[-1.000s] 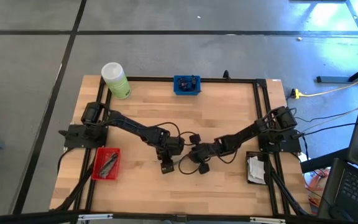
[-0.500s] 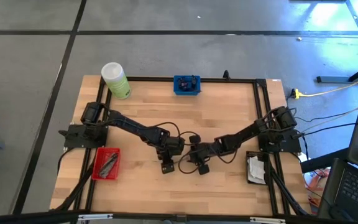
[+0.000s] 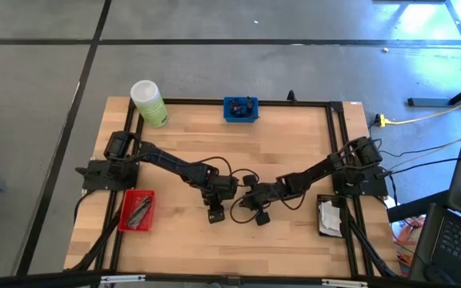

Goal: Pick & Place Travel size toiletries
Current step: Put the black hair comb into the red basket

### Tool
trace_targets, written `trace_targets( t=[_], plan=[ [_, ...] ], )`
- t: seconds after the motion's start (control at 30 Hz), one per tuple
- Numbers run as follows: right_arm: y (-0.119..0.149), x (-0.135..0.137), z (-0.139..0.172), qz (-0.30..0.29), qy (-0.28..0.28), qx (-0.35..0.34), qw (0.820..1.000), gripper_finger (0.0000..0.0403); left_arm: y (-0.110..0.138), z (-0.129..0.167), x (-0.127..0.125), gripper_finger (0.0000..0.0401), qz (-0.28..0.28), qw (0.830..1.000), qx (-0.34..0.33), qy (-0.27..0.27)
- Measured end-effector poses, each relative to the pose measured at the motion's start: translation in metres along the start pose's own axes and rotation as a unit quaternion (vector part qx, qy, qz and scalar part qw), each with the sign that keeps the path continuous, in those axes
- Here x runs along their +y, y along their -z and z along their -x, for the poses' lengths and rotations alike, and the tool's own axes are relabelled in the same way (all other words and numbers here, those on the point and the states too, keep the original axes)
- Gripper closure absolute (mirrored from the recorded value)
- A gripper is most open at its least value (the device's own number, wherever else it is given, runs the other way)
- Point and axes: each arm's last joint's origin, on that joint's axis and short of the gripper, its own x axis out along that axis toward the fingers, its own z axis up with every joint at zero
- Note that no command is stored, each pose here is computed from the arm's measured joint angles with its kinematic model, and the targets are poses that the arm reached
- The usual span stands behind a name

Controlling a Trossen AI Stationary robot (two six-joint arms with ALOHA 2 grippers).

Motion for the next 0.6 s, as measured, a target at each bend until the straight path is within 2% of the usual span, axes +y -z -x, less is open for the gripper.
trace_targets(
  t=[0.3,0.43,0.6],
  plan=[
    [0.002,0.001,0.0,-0.019,-0.019,0.01,1.0,0.039,-0.001,0.0,0.0,0.0268,-0.057,0.998,-0.007,-0.007],
    [0.003,0.002,0.005,-0.039,-0.028,0.035,0.998,0.039,-0.001,0.0,0.0,0.0235,-0.079,0.997,-0.007,-0.008],
    [0.001,0.004,0.019,-0.072,-0.085,0.065,0.992,0.0391,-0.001,0.001,0.001,0.0182,-0.103,0.995,-0.004,-0.008]
  ],
)
